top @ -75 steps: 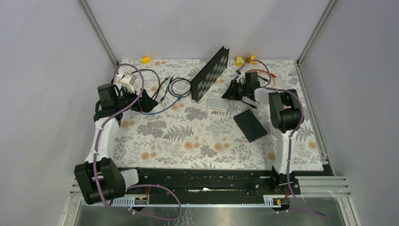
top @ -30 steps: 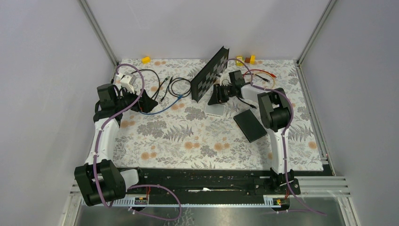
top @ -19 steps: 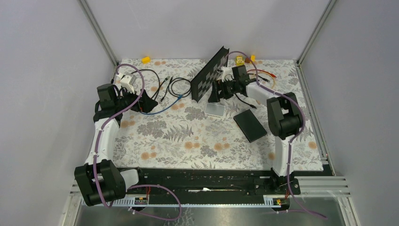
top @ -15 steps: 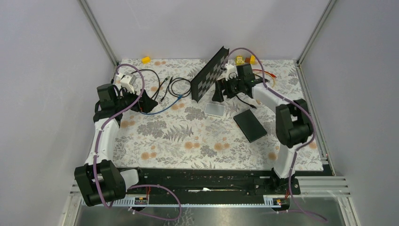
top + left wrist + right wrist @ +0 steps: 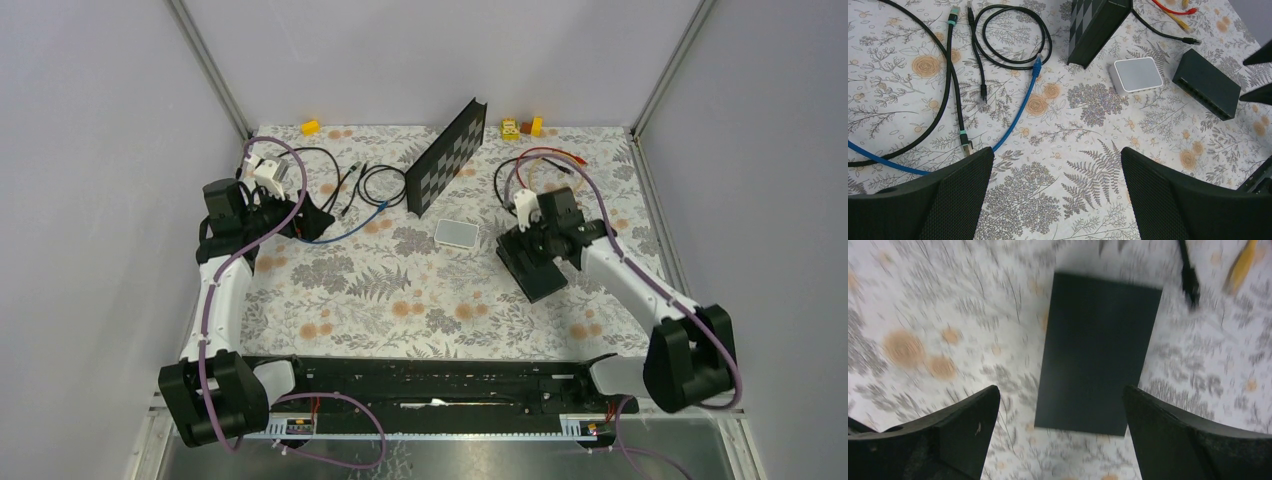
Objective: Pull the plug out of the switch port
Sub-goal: Move the switch port to the center of the board.
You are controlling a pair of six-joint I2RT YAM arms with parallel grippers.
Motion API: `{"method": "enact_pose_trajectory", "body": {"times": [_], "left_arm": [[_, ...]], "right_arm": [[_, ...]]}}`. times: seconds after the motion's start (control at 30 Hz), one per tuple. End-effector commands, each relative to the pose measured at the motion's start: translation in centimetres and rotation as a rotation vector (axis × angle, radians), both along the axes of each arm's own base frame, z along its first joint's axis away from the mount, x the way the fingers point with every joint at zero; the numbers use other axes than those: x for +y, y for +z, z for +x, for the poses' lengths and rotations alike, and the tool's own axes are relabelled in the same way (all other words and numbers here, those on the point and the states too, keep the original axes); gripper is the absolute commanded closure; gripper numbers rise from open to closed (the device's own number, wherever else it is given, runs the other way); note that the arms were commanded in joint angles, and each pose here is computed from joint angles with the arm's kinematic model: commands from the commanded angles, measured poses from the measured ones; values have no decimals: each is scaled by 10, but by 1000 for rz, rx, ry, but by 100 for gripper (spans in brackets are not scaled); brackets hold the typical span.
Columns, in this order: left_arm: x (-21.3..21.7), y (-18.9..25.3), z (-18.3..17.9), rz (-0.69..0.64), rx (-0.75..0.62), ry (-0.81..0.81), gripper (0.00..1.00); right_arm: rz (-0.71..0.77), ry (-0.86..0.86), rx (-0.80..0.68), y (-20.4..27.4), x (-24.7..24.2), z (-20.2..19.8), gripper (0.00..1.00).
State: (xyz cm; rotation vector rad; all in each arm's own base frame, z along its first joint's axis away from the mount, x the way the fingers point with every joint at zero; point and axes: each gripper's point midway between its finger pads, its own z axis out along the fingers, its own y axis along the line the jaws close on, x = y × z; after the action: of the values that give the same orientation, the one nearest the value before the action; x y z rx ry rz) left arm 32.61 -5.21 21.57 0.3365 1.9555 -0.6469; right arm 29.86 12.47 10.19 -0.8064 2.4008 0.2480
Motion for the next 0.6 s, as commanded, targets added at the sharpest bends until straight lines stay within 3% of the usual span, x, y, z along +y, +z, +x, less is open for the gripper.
{"method": "enact_pose_trajectory", "body": {"times": [0.0,0.17,0.57], "left_arm": [[0,16,3,13,-62,-19,1],[-2,14,3,2,-55,-35,1],[-2,14,3,7,-61,-36,1]], "right_arm": [[-155,22,24,-14,-37,-40,0],[-228,79,24,-28,-43,-65,0],[-409,146,-12,-55,-46,-57,2]]}}
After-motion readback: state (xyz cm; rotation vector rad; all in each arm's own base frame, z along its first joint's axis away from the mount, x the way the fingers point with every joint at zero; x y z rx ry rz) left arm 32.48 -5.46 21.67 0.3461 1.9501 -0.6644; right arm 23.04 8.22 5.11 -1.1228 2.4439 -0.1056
